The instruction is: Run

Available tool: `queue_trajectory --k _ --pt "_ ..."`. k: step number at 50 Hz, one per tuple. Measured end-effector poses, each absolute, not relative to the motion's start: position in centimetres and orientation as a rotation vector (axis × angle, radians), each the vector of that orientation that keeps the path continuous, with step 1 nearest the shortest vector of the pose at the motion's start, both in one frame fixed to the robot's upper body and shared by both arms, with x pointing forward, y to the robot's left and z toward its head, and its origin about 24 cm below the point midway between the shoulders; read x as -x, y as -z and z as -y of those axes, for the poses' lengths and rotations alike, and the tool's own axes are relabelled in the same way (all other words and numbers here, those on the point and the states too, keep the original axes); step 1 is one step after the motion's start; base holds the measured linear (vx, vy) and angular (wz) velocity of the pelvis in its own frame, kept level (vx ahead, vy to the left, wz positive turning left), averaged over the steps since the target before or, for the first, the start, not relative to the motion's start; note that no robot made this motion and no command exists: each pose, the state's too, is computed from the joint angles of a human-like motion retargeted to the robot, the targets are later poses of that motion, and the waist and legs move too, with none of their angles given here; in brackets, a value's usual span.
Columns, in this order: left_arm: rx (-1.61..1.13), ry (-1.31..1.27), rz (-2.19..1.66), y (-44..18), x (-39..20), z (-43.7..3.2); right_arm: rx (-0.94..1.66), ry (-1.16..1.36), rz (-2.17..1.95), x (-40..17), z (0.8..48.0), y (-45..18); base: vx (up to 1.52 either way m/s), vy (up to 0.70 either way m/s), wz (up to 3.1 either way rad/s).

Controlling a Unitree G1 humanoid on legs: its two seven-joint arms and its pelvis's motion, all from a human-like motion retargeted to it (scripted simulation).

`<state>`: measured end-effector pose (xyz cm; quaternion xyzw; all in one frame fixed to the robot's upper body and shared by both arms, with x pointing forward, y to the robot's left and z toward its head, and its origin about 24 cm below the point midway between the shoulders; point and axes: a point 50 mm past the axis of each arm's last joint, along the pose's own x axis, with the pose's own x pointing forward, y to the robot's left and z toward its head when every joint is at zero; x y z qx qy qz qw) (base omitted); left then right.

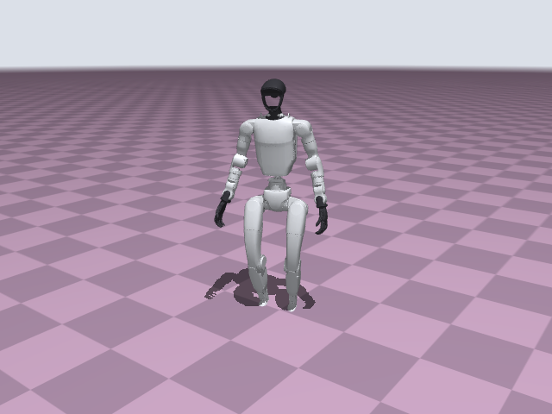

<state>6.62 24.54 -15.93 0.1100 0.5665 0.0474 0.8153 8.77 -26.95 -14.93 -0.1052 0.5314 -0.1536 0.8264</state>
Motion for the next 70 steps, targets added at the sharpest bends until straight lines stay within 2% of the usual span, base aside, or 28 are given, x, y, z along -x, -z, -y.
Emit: queue_trajectory --k 28,45,49,53,60,65,70 --pt "-0.258 -0.085 -1.151 15.8 -7.8 -23.8 0.346 0.223 -1.077 -10.1 26.5 14.6 0.00 0.00 0.00" --pt "-0.241 -0.103 -1.248 16.7 -3.7 -22.6 0.416 0.059 -0.934 -12.3 24.1 13.8 0.15 0.08 0.10" --pt "-0.264 -0.125 -1.182 16.1 -6.1 -23.2 0.337 0.061 -0.919 -11.9 23.2 13.8 0.30 0.06 0.56" --pt "-0.285 -0.173 -0.975 14.0 -12.3 -24.0 0.272 0.050 -0.914 -11.5 22.5 13.8 0.47 0.03 0.38" --pt "-0.307 -0.122 -0.346 4.3 -24.3 -22.0 0.279 0.025 -0.854 -11.5 23.5 12.7 0.72 -0.03 0.01" --pt "-0.320 0.006 -0.137 0.8 -25.4 -19.1 0.326 0.005 -0.721 -13.9 23.2 10.8 0.89 -0.08 -0.20" --pt "-0.430 0.022 -0.283 4.1 -22.1 -19.6 0.449 0.023 -0.420 -21.5 22.5 6.0 1.04 -0.02 -0.84"
